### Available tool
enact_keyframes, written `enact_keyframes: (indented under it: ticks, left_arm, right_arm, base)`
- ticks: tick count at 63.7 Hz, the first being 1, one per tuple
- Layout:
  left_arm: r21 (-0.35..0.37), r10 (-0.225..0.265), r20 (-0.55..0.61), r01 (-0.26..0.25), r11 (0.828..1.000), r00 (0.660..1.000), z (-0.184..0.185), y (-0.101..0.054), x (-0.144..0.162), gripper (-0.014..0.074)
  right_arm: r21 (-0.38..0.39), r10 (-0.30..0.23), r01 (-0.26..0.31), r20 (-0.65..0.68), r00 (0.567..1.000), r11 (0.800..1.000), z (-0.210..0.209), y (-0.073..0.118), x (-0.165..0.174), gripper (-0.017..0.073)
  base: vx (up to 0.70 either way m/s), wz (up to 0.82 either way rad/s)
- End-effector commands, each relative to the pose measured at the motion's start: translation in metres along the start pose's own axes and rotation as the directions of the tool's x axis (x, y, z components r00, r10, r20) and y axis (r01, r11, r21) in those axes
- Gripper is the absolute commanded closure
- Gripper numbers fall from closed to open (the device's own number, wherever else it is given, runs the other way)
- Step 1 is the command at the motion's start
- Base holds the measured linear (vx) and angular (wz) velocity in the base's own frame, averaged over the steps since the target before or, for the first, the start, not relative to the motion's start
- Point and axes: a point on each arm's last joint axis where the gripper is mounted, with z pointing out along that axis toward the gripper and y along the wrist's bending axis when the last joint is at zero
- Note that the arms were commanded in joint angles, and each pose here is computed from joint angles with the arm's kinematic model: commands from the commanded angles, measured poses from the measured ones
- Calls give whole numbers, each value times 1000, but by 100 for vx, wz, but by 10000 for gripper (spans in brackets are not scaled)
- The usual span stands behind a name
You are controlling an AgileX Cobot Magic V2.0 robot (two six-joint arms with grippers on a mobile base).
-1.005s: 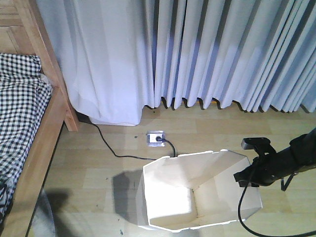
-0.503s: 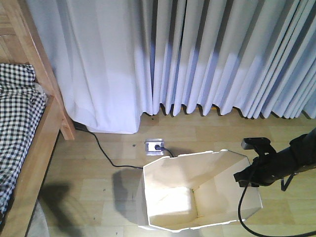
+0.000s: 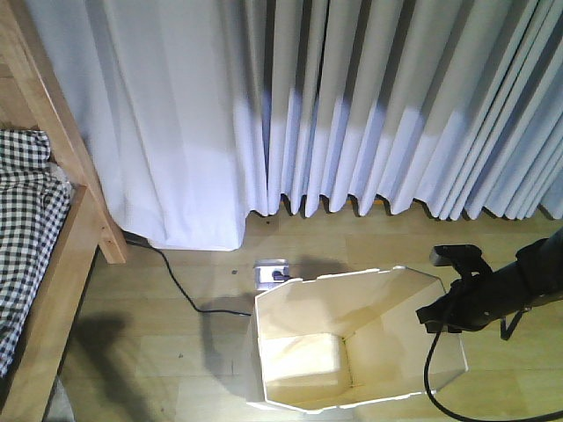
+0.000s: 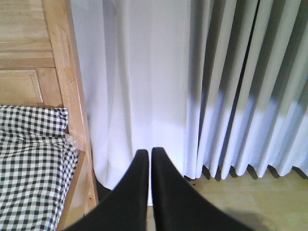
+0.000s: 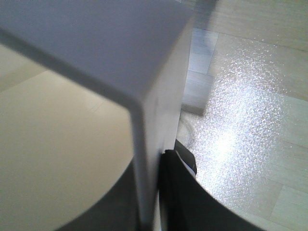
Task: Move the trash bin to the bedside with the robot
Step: 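Drive the held bin up beside the bed frame near the curtains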
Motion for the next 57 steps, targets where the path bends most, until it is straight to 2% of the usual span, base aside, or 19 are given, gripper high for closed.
enact_keyframes:
  ticks: [1, 57]
  left_arm:
    - [5, -7, 65, 7, 1000, 998, 1, 0, -1, 599]
    - [5, -7, 65, 7, 1000, 998, 1, 0, -1, 599]
  right_arm:
    - [-162, 1, 14, 90, 996, 987, -19, 19, -16, 564]
    - [-162, 1, 14, 90, 996, 987, -19, 19, -16, 564]
  base:
    - [9, -3]
    - [3, -1]
